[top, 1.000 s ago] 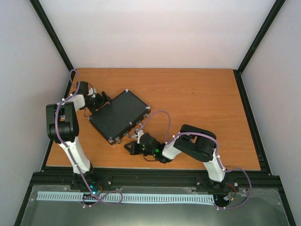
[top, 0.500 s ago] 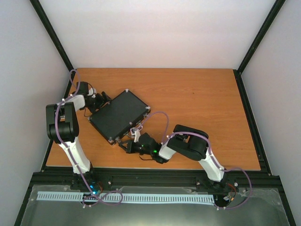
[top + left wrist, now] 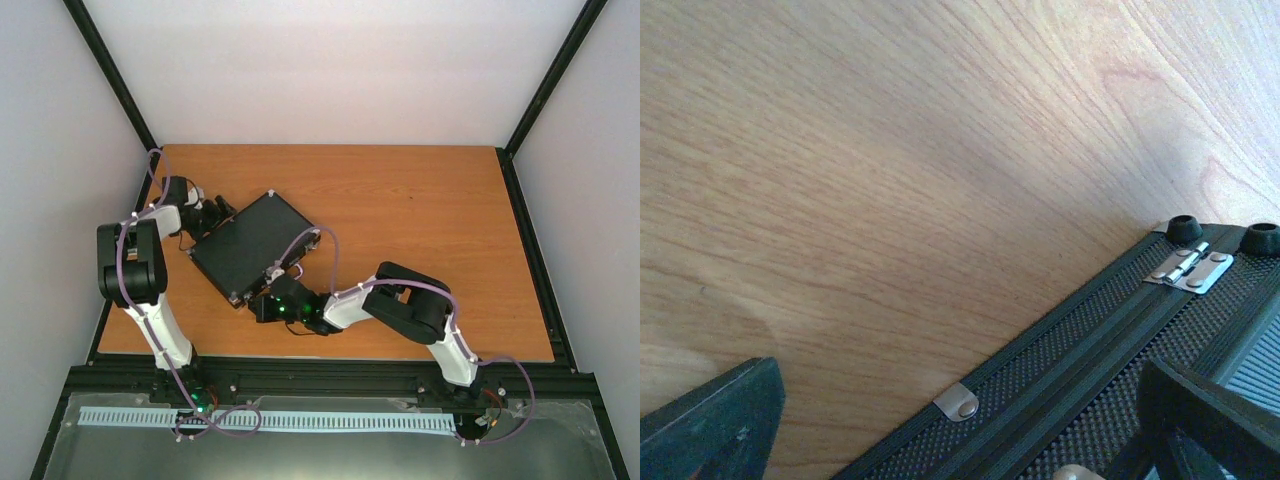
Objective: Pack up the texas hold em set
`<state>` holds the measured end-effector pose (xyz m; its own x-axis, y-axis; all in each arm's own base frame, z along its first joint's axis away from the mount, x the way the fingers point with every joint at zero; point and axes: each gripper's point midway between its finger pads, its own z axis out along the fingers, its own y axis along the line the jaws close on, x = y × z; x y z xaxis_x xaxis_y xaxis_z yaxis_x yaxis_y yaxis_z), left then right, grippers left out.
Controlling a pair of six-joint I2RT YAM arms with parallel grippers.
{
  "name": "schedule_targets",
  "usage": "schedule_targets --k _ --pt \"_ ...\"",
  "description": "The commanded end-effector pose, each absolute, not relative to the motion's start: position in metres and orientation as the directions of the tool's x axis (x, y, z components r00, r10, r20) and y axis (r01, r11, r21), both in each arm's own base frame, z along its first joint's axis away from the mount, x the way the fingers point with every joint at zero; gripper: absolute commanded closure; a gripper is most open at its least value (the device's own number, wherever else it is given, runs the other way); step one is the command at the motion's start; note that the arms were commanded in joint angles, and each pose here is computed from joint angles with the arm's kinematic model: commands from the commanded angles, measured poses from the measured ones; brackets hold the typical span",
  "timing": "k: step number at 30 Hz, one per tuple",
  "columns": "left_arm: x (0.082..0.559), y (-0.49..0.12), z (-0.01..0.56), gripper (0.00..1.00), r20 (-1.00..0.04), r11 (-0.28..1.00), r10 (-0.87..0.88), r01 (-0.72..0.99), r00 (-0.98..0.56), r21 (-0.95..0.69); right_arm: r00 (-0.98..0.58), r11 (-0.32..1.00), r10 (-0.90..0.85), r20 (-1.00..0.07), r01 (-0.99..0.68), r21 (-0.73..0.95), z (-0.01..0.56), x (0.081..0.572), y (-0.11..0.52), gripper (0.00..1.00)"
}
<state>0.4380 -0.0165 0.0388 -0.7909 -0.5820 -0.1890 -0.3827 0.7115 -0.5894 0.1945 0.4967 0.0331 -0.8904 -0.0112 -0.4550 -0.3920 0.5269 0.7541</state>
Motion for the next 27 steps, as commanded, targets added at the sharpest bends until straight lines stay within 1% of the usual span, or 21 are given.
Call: schedule_targets --k 1,3,5,9,12,17,20,22,27 --pt "0.351 -0.048 -0.018 0.0 0.173 0.655 -0.58 -0.581 -0.796 -0.483 -0.905 0.757 -0.062 -0.421 -0.317 0.571 -0.031 0.206 0.468 0.97" --pt "0.347 -0.048 -0.019 0.0 0.177 0.655 -0.579 -0.583 -0.796 -0.481 -0.918 0.836 -0.081 -0.387 -0.274 0.475 -0.05 0.209 0.454 0.97" --pt "0.343 -0.049 -0.021 0.0 0.18 0.657 -0.576 -0.582 -0.797 -0.479 -0.918 0.87 -0.08 -0.387 -0.254 0.423 -0.056 0.214 0.451 0.97" --pt "0.338 -0.048 -0.023 0.0 0.182 0.662 -0.574 -0.583 -0.798 -0.471 -0.916 0.858 -0.067 -0.394 -0.255 0.446 -0.055 0.219 0.456 0.97" --pt "0.343 -0.048 -0.02 0.0 0.178 0.656 -0.578 -0.583 -0.796 -0.479 -0.912 0.86 -0.073 -0.403 -0.262 0.437 -0.049 0.216 0.444 0.97" --pt "0.364 -0.048 -0.01 0.0 0.156 0.641 -0.588 -0.575 -0.793 -0.508 -0.869 0.86 -0.112 -0.483 -0.329 0.391 -0.002 0.21 0.409 0.97" --pt "0.378 -0.048 -0.001 0.0 0.138 0.636 -0.591 -0.564 -0.795 -0.526 -0.836 0.88 -0.097 -0.54 -0.326 0.346 0.034 0.219 0.378 0.97" --pt "0.387 -0.046 0.004 0.0 0.124 0.634 -0.594 -0.558 -0.795 -0.535 -0.829 0.893 -0.064 -0.555 -0.296 0.34 0.055 0.228 0.358 0.97" --pt "0.416 -0.042 0.021 0.0 0.092 0.622 -0.605 -0.542 -0.791 -0.565 -0.828 0.918 -0.025 -0.559 -0.242 0.316 0.072 0.255 0.32 0.97"
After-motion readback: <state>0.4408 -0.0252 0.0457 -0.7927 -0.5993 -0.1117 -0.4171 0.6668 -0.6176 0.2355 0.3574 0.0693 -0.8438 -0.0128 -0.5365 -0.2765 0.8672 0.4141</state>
